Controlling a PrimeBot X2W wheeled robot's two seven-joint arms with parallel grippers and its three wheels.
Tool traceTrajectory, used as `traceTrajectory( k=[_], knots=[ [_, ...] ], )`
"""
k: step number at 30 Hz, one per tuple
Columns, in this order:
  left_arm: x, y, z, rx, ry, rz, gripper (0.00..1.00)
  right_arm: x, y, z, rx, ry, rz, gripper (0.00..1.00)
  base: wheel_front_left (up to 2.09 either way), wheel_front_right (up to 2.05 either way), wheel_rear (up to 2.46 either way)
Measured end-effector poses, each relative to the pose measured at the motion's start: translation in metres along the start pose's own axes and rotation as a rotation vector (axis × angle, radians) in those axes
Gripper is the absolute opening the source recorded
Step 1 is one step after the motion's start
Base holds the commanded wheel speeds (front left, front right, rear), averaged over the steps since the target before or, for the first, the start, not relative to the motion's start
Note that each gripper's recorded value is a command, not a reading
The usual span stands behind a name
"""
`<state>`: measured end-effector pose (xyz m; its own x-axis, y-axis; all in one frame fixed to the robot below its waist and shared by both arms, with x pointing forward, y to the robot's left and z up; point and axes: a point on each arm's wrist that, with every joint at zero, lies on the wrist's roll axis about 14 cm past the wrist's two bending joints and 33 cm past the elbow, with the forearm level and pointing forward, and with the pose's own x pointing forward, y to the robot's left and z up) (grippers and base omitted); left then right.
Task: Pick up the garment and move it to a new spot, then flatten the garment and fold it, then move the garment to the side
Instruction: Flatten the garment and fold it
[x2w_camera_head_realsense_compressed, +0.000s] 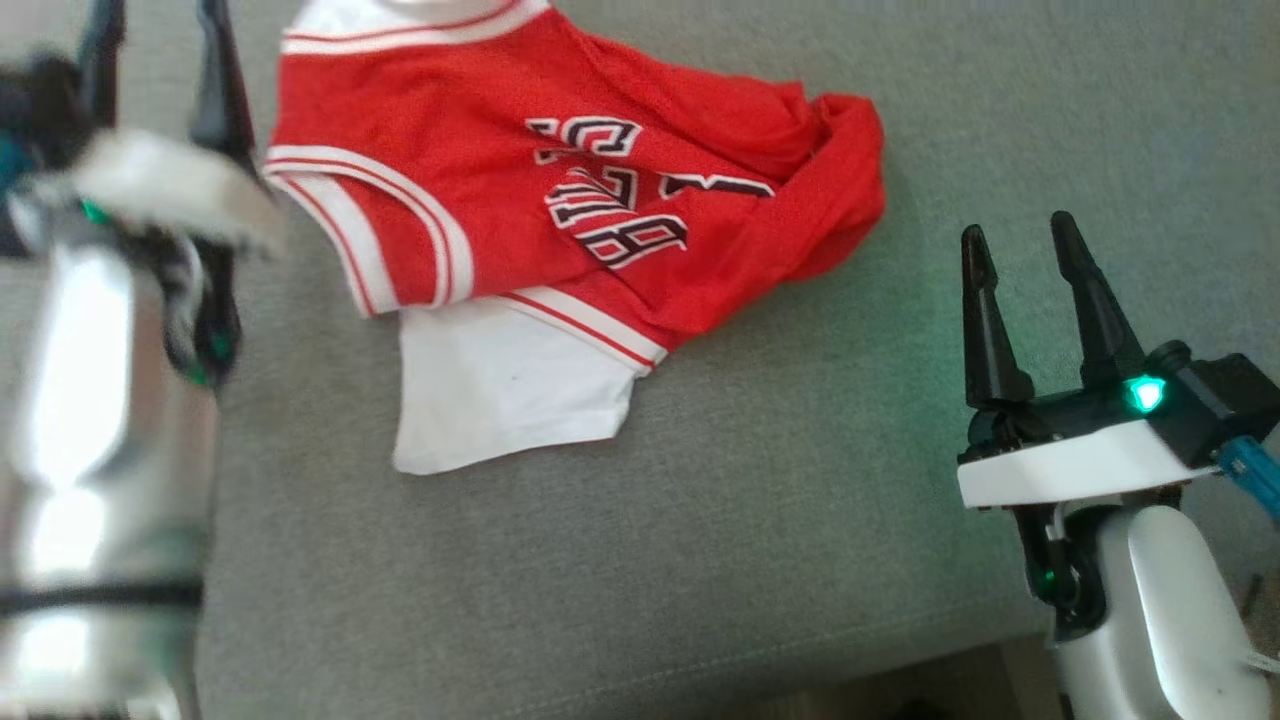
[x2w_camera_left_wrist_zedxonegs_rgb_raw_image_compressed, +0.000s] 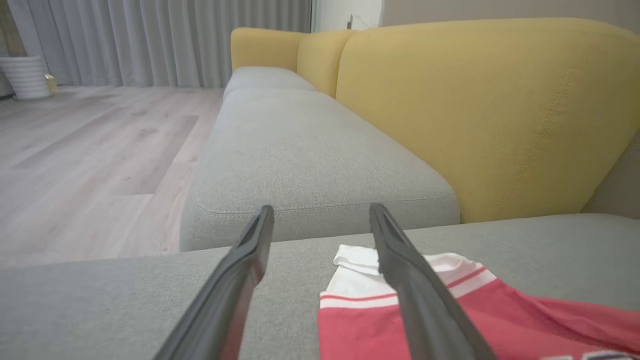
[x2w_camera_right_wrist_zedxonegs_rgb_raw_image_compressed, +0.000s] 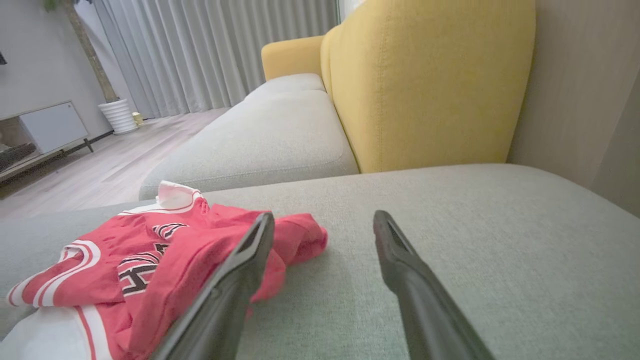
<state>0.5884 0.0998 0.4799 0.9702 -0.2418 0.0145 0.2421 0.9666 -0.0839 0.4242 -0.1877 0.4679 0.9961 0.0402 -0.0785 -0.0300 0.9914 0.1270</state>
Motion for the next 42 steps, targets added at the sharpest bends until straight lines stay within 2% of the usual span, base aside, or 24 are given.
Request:
traceTrajectory(
  k=[4,10,19,24,35,42],
  knots=[
    [-0.048,0.0,0.01,0.014,-0.052,0.035,1.0,0.0,0.008,0.012,-0.006,-0.023,0.023,1.0,0.0,0.0,0.0],
    [-0.123,0.001,0.005,0.022,-0.037,0.095,1.0,-0.007,0.021,0.024,-0.024,-0.038,0.058,1.0,0.0,0.0,0.0],
    [-0.189,-0.006,0.005,0.001,-0.014,0.149,1.0,-0.025,0.038,0.023,-0.04,-0.015,0.1,1.0,0.0,0.0,0.0],
    [-0.203,-0.008,0.003,0.021,-0.002,0.153,1.0,-0.033,0.041,0.023,-0.048,-0.005,0.109,1.0,0.0,0.0,0.0],
    [-0.2,-0.018,-0.001,0.019,0.009,0.122,1.0,-0.034,0.04,0.024,-0.049,-0.004,0.105,1.0,0.0,0.0,0.0],
    [-0.198,-0.04,-0.017,-0.028,0.071,0.046,1.0,-0.034,0.038,0.021,-0.048,0.005,0.099,1.0,0.0,0.0,0.0]
  ],
)
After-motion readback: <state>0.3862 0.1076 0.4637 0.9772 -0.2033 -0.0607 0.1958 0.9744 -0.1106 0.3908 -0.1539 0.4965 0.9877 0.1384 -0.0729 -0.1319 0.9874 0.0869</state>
